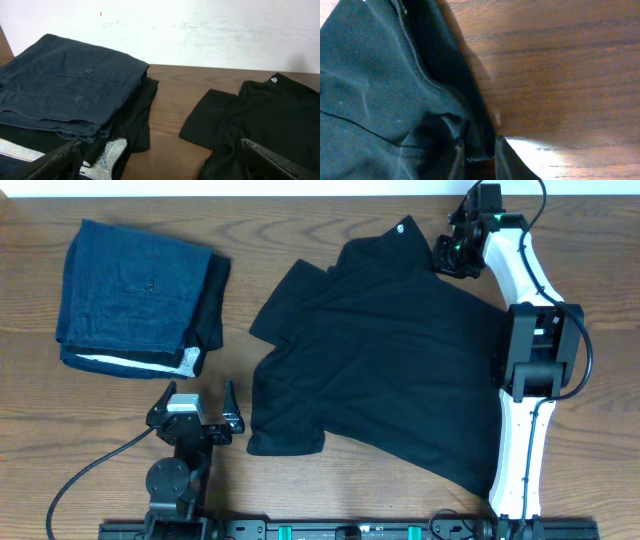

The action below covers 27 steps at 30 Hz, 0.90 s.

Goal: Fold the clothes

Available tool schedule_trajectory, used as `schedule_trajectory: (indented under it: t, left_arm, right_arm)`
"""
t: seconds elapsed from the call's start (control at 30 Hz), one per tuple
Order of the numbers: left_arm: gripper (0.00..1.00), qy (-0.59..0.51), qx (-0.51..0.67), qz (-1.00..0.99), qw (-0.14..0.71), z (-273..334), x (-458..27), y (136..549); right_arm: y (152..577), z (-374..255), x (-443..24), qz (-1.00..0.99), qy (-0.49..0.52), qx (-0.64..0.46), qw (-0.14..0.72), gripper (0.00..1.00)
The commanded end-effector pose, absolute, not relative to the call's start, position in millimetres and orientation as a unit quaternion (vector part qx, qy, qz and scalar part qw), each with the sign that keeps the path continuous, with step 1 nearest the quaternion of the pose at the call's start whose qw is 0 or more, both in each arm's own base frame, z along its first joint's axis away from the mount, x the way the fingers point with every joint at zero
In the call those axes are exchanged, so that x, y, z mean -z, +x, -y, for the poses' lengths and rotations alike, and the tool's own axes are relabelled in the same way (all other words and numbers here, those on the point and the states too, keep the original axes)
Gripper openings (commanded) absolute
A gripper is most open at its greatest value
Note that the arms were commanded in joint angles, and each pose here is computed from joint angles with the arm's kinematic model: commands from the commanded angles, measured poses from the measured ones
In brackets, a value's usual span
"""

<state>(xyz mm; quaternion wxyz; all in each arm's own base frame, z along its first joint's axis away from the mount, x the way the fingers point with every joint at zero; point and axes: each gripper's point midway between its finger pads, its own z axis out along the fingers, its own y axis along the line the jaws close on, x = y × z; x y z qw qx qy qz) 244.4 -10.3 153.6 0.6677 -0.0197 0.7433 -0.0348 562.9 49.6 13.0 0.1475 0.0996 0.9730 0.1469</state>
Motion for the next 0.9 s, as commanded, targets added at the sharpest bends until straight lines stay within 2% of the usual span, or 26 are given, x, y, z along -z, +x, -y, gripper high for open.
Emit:
schedule_trajectory:
  t: [0.0,0.07,0.23,0.3,0.4,0.43,0.5,0.57,0.87]
  left_arm:
    - [0.98,-0.016,0.024,-0.76,0.649,8.6,-136.4,243.6]
    - [0.98,-0.016,0.024,-0.76,0.649,8.6,-136.4,243.6]
    - [0.98,-0.016,0.024,-0.76,0.649,8.6,-136.4,243.6]
    - [0.98,-0.016,0.024,-0.76,0.649,8.6,-136.4,243.6]
    - [0.98,-0.016,0.024,-0.76,0.649,8.6,-136.4,243.6]
    - [0.98,-0.016,0.024,-0.76,0.649,8.6,-136.4,243.6]
    - [0.98,-0.016,0.024,-0.76,0.649,8.6,-136.4,243.6]
    - [0.98,-0.016,0.024,-0.76,0.649,8.6,-136.4,243.6]
    - [0.98,-0.016,0.024,-0.76,0.649,8.6,-136.4,243.6]
  right_arm:
    - [556.7,-56.3,-5.3,-0.974,0.108,-0.152,0.131,0.27]
    - [553.3,-56.0,-4.1,-0.974,0.113,-0.151,0.123,0.3]
    - [551.2,-54.9,-1.8,-0.973,0.133,-0.15,0.116,0.29]
    - [552.1,-55.0,-2.1,-0.973,0.133,-0.15,0.118,0.24]
    - [552.5,-54.9,-2.2,-0.972,0.133,-0.15,0.119,0.08]
    - [552.5,-54.5,-2.1,-0.973,0.133,-0.15,0.119,0.06]
    - [552.5,-51.8,-1.4,-0.973,0.134,-0.141,0.12,0.06]
    - [552.8,-49.0,-0.7,-0.974,0.135,-0.132,0.122,0.01]
    - [575.7,-38.0,-7.1,-0.972,0.102,-0.113,0.177,0.01]
